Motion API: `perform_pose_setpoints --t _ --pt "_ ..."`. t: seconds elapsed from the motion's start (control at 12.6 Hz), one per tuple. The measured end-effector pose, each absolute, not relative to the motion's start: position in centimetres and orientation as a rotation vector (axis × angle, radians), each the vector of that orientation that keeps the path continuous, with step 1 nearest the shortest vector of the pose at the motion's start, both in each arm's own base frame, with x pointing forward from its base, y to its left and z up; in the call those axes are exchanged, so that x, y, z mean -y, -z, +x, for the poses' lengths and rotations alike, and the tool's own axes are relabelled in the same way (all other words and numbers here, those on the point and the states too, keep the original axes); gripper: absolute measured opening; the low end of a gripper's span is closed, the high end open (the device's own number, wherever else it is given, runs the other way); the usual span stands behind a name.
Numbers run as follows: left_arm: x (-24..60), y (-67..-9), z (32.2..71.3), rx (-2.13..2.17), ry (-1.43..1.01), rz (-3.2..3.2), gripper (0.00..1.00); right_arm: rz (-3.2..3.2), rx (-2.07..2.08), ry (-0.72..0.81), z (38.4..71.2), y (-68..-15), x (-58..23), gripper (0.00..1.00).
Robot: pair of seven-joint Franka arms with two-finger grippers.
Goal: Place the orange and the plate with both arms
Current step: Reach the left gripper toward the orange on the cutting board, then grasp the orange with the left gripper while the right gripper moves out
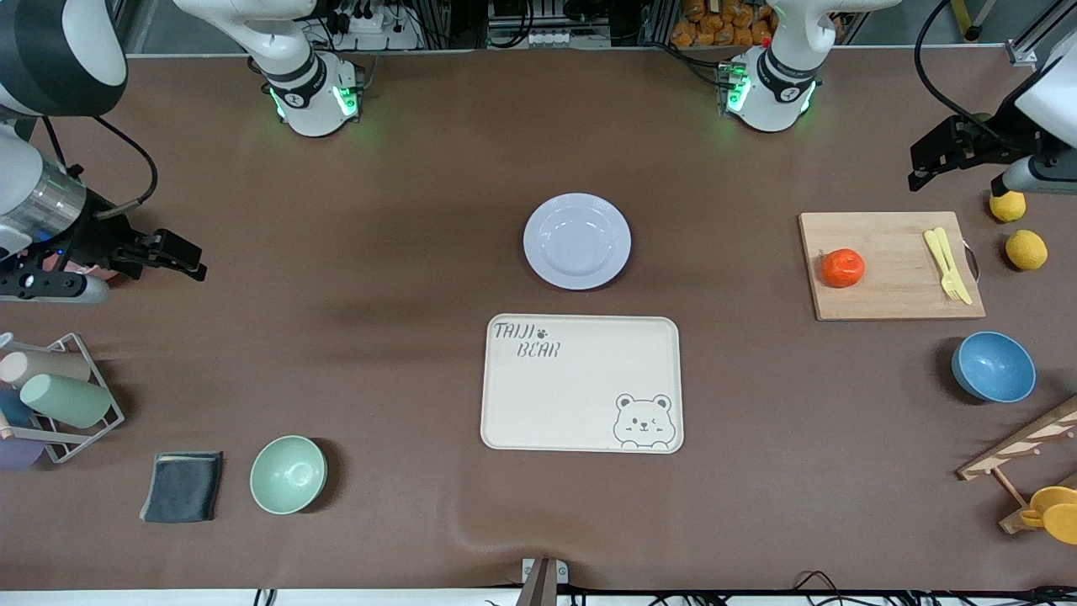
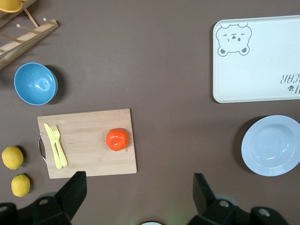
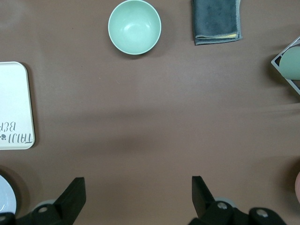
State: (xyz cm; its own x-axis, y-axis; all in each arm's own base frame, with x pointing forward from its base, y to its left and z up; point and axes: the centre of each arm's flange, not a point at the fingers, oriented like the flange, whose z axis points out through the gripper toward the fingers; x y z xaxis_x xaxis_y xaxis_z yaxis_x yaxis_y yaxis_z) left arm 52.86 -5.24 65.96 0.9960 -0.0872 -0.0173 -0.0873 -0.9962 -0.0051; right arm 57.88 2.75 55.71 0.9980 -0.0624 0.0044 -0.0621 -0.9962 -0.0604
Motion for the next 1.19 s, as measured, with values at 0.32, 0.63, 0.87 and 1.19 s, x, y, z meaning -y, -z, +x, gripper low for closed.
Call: perform_pose_setpoints --t 0.32,0.63,0.87,1.19 --pt "3.4 -62.8 54.0 -0.083 -0.140 -3.132 1.00 -3.080 -0.104 0.005 57.9 -55.6 -2.5 1.00" --pt "1.0 -54.7 54.6 -0.016 -0.358 -3.119 1.00 -3.080 -0.106 -0.006 57.9 -55.4 -2.4 1.00" --pt "0.8 -50.0 54.2 -0.011 -0.431 -3.110 1.00 -3.075 -0.107 -0.027 58.1 -54.7 -2.4 1.00" --pt "-0.2 -44.4 53.3 0.017 -0.458 -3.108 1.00 -3.032 -0.118 -0.051 58.4 -54.0 -2.8 1.00"
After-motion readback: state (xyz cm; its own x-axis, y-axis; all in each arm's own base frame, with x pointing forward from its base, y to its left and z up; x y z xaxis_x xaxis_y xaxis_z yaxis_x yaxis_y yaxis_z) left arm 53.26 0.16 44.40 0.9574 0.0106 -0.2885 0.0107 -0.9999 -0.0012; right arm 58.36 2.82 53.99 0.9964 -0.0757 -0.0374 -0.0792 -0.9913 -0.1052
